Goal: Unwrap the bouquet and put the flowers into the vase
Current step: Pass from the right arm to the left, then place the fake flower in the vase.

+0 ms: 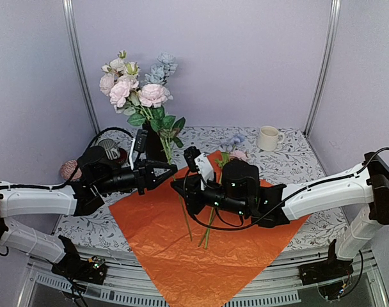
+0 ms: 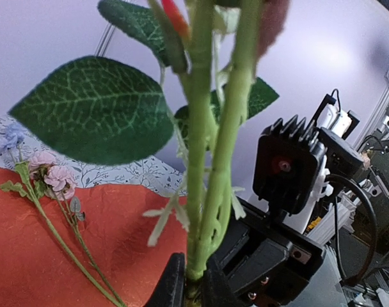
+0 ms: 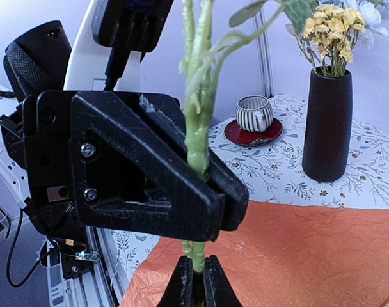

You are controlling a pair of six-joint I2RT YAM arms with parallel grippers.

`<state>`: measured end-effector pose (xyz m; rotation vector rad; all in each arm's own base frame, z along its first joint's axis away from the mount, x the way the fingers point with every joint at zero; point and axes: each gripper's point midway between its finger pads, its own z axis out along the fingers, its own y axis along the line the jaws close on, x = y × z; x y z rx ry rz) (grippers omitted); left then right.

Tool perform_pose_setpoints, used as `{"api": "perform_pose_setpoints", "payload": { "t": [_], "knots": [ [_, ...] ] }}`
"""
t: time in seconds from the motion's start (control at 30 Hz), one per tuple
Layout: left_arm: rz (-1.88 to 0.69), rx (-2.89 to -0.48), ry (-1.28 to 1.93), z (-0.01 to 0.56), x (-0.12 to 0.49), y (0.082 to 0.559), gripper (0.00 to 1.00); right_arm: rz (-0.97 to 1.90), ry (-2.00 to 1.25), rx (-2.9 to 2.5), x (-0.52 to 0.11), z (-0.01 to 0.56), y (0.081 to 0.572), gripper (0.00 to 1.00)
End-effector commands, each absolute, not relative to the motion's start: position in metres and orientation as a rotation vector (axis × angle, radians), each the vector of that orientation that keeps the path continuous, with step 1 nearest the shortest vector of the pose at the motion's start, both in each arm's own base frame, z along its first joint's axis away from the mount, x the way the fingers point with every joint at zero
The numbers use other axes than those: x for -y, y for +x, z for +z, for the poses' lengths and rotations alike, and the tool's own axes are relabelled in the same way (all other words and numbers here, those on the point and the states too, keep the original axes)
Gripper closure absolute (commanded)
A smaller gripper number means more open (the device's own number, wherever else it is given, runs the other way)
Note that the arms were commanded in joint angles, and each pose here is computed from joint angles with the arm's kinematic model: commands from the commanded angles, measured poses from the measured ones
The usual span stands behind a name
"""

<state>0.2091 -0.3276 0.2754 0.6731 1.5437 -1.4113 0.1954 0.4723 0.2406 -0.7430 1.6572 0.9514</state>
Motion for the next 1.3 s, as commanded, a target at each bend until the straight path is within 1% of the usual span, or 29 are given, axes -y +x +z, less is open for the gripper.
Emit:
{"api": "perform_pose_setpoints", "payload": {
  "t": [0.0, 0.1, 0.13, 0.2, 0.23, 0.5, 0.53, 0.6, 0.63, 0.7, 0.73, 0.77, 1.0, 1.07, 1.13, 1.27],
  "knots": [
    [-1.404, -1.483, 0.677, 0.292, 0.329, 0.208, 0.96, 0.949, -0.74, -1.618, -0.478, 0.25, 0.196, 0.89],
    [-1.377, -1.483, 0.671, 0.293, 0.326, 0.21, 1.0, 0.935, -0.75, -1.62, -0.476, 0.246, 0.195, 0.85],
    [-1.365, -1.485, 0.666, 0.293, 0.325, 0.211, 1.0, 0.931, -0.753, -1.622, -0.475, 0.245, 0.195, 0.83],
    [-1.343, -1.485, 0.659, 0.294, 0.323, 0.212, 1.0, 0.932, -0.774, -1.619, -0.474, 0.242, 0.193, 0.76],
    [-1.328, -1.491, 0.653, 0.294, 0.322, 0.214, 1.0, 0.931, -0.785, -1.614, -0.474, 0.241, 0.192, 0.74],
    [-1.205, -1.523, 0.619, 0.295, 0.309, 0.228, 1.0, 0.922, -0.766, -1.587, -0.456, 0.243, 0.189, 0.68],
    [-1.19, -1.524, 0.612, 0.296, 0.306, 0.23, 1.0, 0.911, -0.759, -1.591, -0.453, 0.242, 0.189, 0.65],
    [-1.157, -1.523, 0.599, 0.299, 0.3, 0.236, 1.0, 0.894, -0.75, -1.589, -0.445, 0.241, 0.19, 0.52],
    [-1.139, -1.525, 0.591, 0.3, 0.296, 0.238, 1.0, 0.888, -0.745, -1.584, -0.442, 0.241, 0.19, 0.43],
    [-1.105, -1.535, 0.571, 0.301, 0.289, 0.245, 1.0, 0.877, -0.728, -1.567, -0.433, 0.244, 0.19, 0.16],
    [-1.089, -1.54, 0.559, 0.301, 0.284, 0.249, 1.0, 0.871, -0.719, -1.557, -0.43, 0.246, 0.19, 0.06],
    [-1.072, -1.548, 0.544, 0.301, 0.279, 0.253, 1.0, 0.859, -0.708, -1.553, -0.426, 0.247, 0.192, 0.0],
    [-0.928, -1.555, 0.439, 0.309, 0.239, 0.279, 1.0, 0.699, -0.596, -1.551, -0.392, 0.257, 0.216, 0.01],
    [-0.862, -1.55, 0.414, 0.313, 0.227, 0.285, 1.0, 0.628, -0.518, -1.553, -0.373, 0.264, 0.232, 0.01],
    [-0.795, -1.542, 0.388, 0.318, 0.218, 0.291, 1.0, 0.589, -0.427, -1.568, -0.346, 0.272, 0.26, 0.01],
    [-0.68, -1.507, 0.35, 0.328, 0.203, 0.3, 1.0, 0.642, -0.355, -1.57, -0.307, 0.288, 0.297, 0.01]
  ]
}}
